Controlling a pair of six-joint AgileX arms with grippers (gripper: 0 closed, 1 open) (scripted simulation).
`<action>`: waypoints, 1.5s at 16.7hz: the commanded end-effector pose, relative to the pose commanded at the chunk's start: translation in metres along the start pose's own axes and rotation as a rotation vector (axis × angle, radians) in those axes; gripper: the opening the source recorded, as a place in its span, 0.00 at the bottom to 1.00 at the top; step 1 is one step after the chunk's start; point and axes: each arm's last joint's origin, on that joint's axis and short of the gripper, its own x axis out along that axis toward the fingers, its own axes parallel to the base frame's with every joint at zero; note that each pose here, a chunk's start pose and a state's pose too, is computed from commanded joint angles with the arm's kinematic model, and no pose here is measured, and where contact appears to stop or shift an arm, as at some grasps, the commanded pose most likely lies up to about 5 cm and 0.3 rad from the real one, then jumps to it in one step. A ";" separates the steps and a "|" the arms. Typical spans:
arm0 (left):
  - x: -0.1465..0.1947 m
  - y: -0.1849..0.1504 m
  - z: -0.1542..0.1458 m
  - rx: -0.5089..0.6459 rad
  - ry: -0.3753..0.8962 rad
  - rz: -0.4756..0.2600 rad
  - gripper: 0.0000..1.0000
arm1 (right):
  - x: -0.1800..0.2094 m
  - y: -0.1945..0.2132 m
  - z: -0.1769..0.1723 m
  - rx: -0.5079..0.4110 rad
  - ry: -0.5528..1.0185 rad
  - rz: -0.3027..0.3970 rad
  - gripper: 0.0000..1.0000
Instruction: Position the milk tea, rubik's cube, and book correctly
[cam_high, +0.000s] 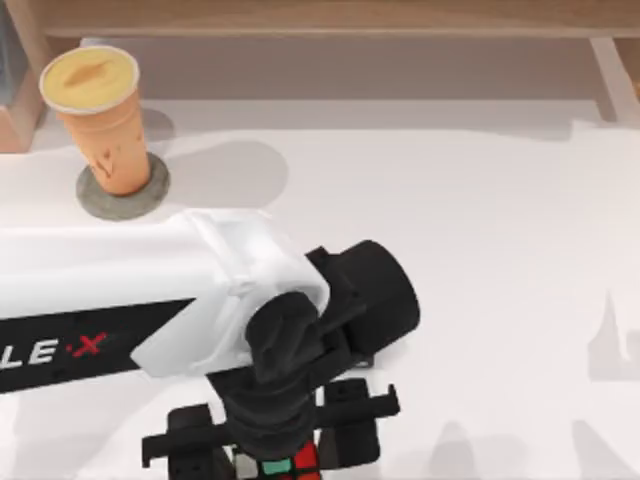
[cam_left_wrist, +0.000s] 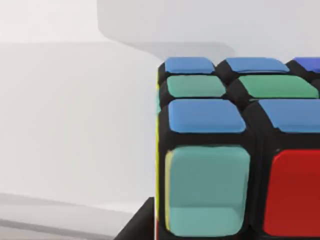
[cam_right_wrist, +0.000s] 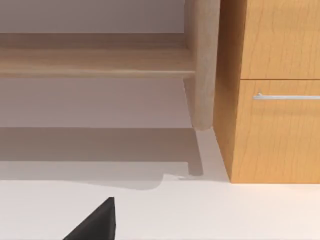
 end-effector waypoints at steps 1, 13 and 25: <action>-0.002 0.000 0.000 0.000 -0.001 -0.001 0.00 | 0.000 0.000 0.000 0.000 0.000 0.000 1.00; -0.047 -0.021 0.076 0.147 -0.396 -0.305 0.00 | 0.000 0.000 0.000 0.000 0.000 0.000 1.00; -0.210 0.057 0.206 0.161 -1.542 -0.168 0.00 | 0.000 0.000 0.000 0.000 0.000 0.000 1.00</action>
